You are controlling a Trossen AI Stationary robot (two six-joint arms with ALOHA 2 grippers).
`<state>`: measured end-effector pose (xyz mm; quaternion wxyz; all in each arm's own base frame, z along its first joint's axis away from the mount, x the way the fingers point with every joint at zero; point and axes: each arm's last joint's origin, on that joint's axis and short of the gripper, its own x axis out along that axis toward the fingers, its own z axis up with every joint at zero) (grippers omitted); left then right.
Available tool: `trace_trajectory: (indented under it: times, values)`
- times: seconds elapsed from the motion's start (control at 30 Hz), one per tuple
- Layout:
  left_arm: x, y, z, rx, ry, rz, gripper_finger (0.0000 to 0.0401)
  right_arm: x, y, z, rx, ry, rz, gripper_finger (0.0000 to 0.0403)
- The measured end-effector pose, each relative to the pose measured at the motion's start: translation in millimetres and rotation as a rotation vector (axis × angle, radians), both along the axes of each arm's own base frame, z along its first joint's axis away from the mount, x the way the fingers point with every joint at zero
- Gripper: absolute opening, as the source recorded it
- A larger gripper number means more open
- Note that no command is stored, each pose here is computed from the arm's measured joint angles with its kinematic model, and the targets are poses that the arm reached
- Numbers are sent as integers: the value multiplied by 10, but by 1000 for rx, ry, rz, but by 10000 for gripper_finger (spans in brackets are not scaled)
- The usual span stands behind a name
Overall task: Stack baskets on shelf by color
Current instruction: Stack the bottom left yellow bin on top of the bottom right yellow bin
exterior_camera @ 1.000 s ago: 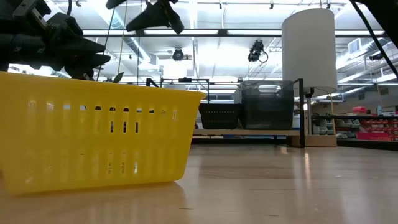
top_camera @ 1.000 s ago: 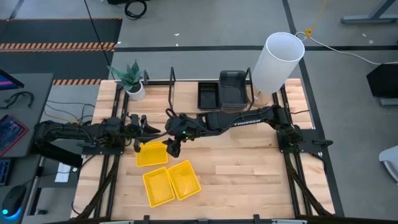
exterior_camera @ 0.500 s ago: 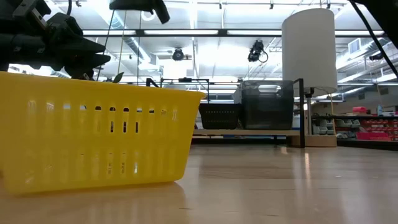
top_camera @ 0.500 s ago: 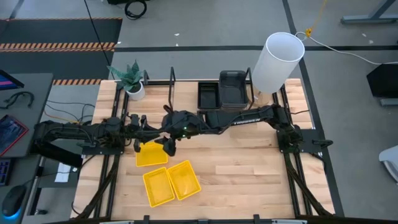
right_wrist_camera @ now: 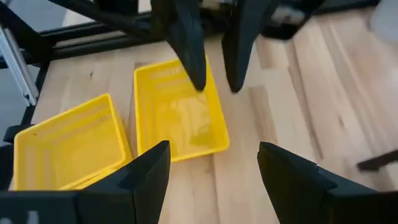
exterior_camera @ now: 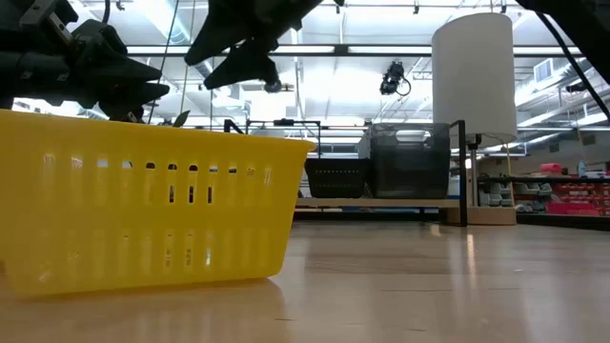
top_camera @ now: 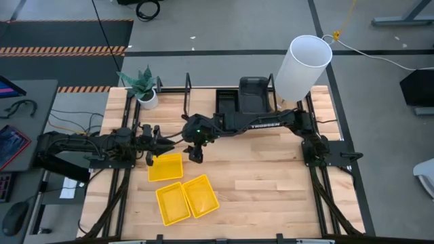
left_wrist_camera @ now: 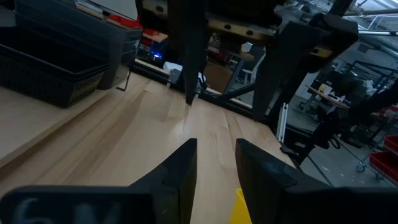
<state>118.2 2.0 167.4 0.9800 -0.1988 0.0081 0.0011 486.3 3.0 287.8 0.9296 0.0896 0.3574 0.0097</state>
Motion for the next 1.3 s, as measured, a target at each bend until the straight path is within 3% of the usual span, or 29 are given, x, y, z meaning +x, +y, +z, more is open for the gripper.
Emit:
trace_trajectory:
  times: [0.5, 0.67, 0.83, 0.93, 1.0, 1.1, 1.3]
  values:
    - [0, 0, 0, 0, 0, 0, 117, -5, -93, 35, -23, -18, 1, 245]
    - [0, 0, 0, 0, 0, 0, 117, -18, -80, 32, -20, -8, 57, 245]
    - [0, 0, 0, 1, 0, 0, 117, -52, -26, 10, 107, 26, 193, 245]
    - [0, 0, 0, 0, 0, 0, 117, -97, 92, -33, 168, 99, 207, 245]
    - [0, 0, 1, 0, -1, 0, 117, -152, 241, -92, 126, 178, 201, 245]
    - [0, 0, 1, 1, -1, 0, 117, -196, 488, -135, -23, 221, 160, 245]
    - [0, 0, 1, 0, -1, 0, 117, -396, 911, 176, -138, 230, 91, 245]
